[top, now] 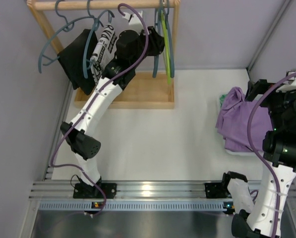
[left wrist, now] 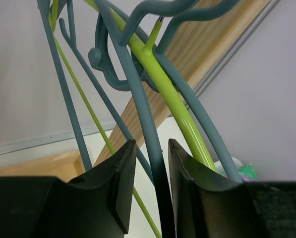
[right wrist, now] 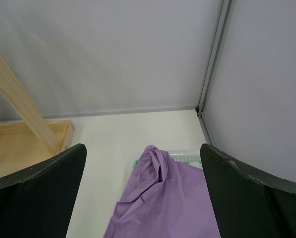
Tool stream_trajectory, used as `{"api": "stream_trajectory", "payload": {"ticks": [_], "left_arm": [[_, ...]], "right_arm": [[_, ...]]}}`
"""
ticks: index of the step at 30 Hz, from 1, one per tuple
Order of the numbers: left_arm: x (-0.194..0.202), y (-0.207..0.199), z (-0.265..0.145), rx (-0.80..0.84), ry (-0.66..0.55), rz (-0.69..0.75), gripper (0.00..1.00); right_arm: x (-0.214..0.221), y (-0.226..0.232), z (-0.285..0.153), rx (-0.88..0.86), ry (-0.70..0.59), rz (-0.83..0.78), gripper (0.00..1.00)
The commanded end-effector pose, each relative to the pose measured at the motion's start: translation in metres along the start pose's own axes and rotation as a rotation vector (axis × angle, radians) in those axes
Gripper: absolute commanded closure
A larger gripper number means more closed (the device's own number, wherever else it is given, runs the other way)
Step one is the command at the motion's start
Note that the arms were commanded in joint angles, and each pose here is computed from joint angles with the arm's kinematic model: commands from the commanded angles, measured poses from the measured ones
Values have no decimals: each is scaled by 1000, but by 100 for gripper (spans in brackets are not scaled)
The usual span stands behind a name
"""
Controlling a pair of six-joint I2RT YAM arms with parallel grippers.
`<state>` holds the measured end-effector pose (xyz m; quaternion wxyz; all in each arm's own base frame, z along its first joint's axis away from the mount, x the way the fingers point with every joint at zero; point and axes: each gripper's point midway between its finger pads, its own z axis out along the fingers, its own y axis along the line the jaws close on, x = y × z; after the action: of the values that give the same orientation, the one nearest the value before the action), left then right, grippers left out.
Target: Remove the trousers from the hanger
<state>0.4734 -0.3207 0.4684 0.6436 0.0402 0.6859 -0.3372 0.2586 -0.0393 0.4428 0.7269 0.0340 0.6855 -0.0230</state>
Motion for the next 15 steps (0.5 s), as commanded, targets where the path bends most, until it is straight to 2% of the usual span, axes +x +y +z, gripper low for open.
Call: {"api": "stream_trajectory", "payload": {"ticks": [1,9,15], "left_arm": [[-70,-33,-50,79,-140,26,60],[-64,-31,-72,74,-106,12,54],[-88,-41,-111,96,-139,36,50]], "right_arm": [[-8,0,-4,1,-32,11,1],[-11,2,-7,-5,-42,14,1],[-10,2,-8,-7,-42,8,0]]}}
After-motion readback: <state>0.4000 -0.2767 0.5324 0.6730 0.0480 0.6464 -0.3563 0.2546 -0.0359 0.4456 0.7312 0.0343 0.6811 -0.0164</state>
